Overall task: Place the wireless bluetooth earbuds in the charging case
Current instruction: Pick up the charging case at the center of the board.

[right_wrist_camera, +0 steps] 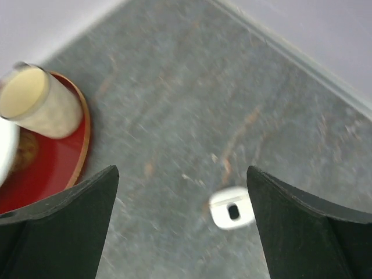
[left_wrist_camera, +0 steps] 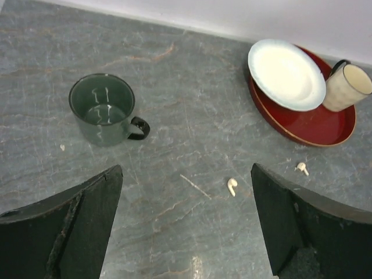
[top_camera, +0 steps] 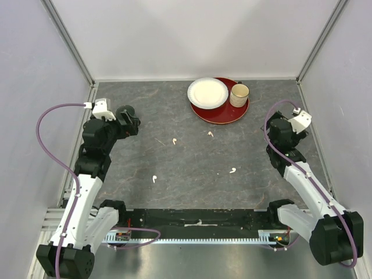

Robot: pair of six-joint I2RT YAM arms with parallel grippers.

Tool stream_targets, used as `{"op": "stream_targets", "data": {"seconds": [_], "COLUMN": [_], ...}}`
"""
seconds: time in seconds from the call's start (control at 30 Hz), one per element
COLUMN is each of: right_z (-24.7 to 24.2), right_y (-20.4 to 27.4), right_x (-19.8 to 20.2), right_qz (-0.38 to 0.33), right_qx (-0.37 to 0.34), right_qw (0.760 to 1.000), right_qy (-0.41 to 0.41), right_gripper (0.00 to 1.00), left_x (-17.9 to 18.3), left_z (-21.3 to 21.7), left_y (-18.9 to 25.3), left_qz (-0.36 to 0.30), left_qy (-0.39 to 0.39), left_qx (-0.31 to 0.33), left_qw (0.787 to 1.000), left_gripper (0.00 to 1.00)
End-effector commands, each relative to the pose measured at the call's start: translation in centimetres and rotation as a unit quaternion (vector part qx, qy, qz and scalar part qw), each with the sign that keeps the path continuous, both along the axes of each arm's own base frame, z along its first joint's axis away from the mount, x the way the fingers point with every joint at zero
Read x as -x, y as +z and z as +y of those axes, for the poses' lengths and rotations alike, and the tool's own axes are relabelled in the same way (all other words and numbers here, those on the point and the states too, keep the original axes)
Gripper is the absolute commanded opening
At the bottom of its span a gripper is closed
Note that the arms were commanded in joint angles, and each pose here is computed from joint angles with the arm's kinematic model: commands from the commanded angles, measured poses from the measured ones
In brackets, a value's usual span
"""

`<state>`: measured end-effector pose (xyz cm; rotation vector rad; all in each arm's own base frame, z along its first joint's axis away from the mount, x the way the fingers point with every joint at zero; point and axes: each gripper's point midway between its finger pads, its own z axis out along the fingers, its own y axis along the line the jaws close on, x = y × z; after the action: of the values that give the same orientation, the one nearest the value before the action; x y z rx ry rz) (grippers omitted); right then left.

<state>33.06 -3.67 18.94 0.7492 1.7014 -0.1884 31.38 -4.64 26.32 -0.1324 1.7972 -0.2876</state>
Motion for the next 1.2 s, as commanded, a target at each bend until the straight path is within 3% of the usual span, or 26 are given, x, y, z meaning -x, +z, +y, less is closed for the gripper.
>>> {"op": "stream_targets", "data": {"seconds": [0.0,0.07,0.17,0.27,0.47,0.67,1.17], "right_z": [-0.7,-0.8,-0.8,-1.2,-3.4,-3.7,-2.5], "right_y": [-3.2,-4.4,-5.6,-6.3,-6.6,-6.8,-10.0], "right_x": [2.0,1.9,1.6,1.4,1.7,2.3,1.6], "right_qz": [0.088,0.121,0.15,0.151,0.141,0.127,0.133], "right_qx": [-0.029,-0.042,-0.086,-0.143,-0.214,-0.234,-0.34], "right_qw": [0.995,0.991,0.984,0.977,0.965,0.961,0.922], "right_qy": [-0.041,-0.045,-0.045,-0.043,-0.051,-0.075,-0.129], "right_gripper": [0.98,0.98,0.98,0.98,0.98,0.98,0.87], "left_x": [1.3,1.9,2.7,2.9,3.0,3.2,3.8], "left_z": [-1.4,-2.5,-1.8,-0.9,1.3,1.5,2.0], "left_y": [1.1,0.4,-1.6,-2.3,-2.8,-3.3,-3.1], "left_qz": [0.003,0.015,0.081,0.098,0.106,0.112,0.098], "left_qy": [-0.058,-0.095,-0.039,-0.022,0.041,0.042,0.051], "left_qx": [-0.024,-0.021,0.043,0.018,0.025,0.031,0.031], "left_qw": [0.998,0.995,0.995,0.995,0.993,0.992,0.993], "left_gripper": [0.98,0.98,0.98,0.98,1.0,1.0,1.0]}}
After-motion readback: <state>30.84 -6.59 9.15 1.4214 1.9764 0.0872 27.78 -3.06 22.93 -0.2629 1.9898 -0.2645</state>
